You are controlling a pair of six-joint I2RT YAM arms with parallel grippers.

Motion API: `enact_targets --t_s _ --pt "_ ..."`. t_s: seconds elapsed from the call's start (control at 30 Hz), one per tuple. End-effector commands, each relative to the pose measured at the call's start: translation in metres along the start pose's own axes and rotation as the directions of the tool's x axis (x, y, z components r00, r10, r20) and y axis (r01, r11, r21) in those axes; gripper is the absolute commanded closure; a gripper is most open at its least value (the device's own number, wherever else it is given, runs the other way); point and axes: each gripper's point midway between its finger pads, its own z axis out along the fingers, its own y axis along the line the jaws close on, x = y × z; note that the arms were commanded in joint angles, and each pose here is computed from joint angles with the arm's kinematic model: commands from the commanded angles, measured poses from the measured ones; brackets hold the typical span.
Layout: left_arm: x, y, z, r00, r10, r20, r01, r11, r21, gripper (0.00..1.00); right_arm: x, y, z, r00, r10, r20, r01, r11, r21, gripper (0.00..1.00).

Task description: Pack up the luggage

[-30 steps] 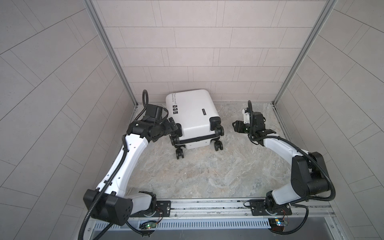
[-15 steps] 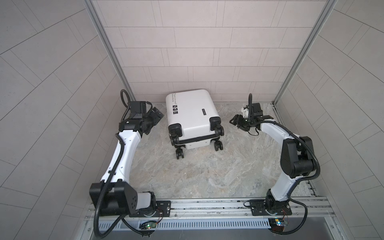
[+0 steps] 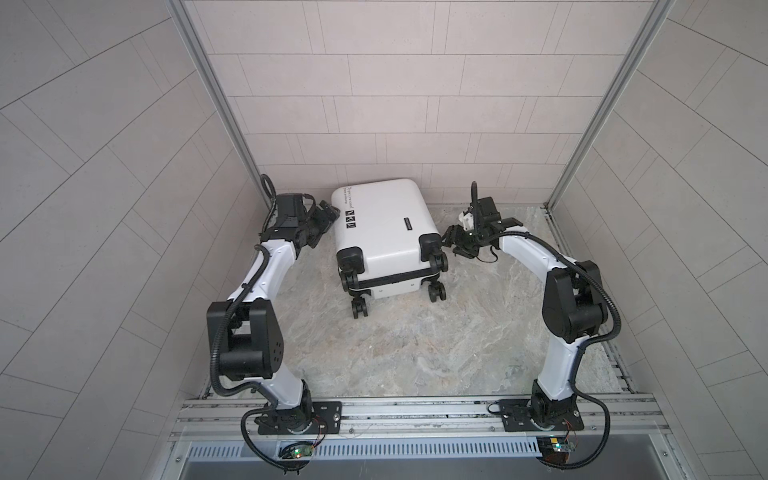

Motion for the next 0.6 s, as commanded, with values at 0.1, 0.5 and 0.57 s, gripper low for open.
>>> enact_targets --t_s 0.1,0.5,0.57 --pt "0.012 -0.033 0.017 0.984 0.172 -0.057 -0.167 0.983 0.075 0.03 0.034 0.009 0.001 0.994 -0.069 -0.088 0.07 0.997 0.012 0.33" --pt "0.042 -0.032 0.021 0.93 0.302 -0.21 -0.294 0.953 0.07 0.07 0.086 0.056 -0.004 0.973 -0.191 -0.132 0.185 0.981 -0.057 0.34" --pt "0.048 -0.034 0.02 0.921 0.318 -0.225 -0.306 0.948 0.085 0.08 0.095 0.061 -0.006 0.969 -0.207 -0.137 0.2 0.978 -0.063 0.34"
